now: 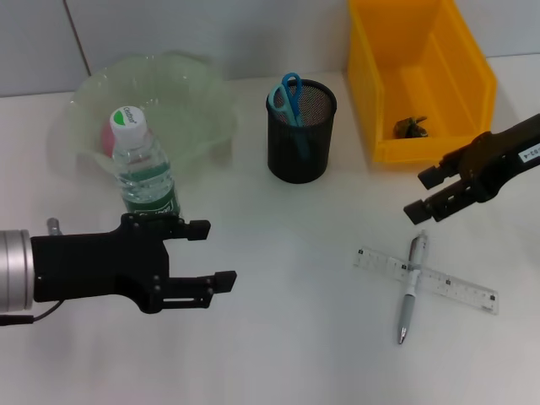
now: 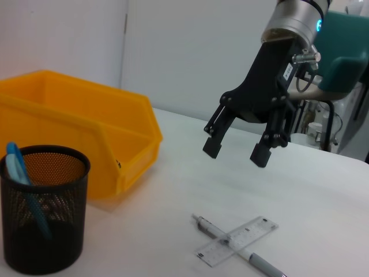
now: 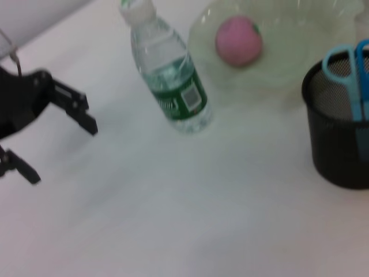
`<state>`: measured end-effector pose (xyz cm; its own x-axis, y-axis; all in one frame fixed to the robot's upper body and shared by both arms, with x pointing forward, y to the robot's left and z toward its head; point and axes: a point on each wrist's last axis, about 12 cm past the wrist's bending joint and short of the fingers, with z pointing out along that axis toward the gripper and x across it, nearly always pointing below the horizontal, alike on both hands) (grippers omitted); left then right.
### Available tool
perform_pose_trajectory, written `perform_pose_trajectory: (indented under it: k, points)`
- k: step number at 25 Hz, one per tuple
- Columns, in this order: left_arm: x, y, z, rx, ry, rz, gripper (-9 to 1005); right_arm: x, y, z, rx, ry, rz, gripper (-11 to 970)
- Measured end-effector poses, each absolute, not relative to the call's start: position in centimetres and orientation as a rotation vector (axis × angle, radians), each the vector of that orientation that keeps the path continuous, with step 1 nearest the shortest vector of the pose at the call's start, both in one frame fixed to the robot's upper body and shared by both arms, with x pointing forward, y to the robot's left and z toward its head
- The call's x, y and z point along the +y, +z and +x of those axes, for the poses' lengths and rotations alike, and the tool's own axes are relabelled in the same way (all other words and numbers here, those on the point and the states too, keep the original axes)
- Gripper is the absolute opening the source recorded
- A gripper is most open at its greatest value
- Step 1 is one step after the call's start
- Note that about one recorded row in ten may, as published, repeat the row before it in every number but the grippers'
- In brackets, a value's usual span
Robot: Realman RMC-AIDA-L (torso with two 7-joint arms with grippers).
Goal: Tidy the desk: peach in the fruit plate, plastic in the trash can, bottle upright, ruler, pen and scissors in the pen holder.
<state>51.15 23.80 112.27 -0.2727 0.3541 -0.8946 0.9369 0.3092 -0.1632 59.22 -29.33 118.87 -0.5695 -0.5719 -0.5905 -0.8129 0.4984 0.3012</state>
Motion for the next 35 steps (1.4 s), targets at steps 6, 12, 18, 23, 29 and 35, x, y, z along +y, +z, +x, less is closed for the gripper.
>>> perform_pose_trajectory:
  k: [6,12,18,23,29,35]
  points:
    - [23.7,112.2,51.4,1.814,-0.93,1.166,786,-26.7,117.4,59.4,2.387,0.684,-1.311,786]
    - [24.4,111.8,51.2,1.839,-0.925,1.135,786,-23.6,116.1,60.2,2.405,0.527,-1.454,777]
    - [24.6,111.6,51.1,1.841,-0.922,1.134,786,-20.9,115.6,60.4,2.378,0.467,-1.563,768]
    - [24.6,111.5,51.1,1.841,-0.922,1.135,786,-19.9,114.8,60.4,2.404,0.406,-1.62,761]
    - [24.7,111.3,51.0,1.844,-0.922,1.133,786,-19.4,114.3,60.4,2.421,0.35,-1.644,752]
    - [24.8,111.3,51.0,1.846,-0.921,1.134,786,-19.0,113.8,60.5,2.424,0.318,-1.647,743]
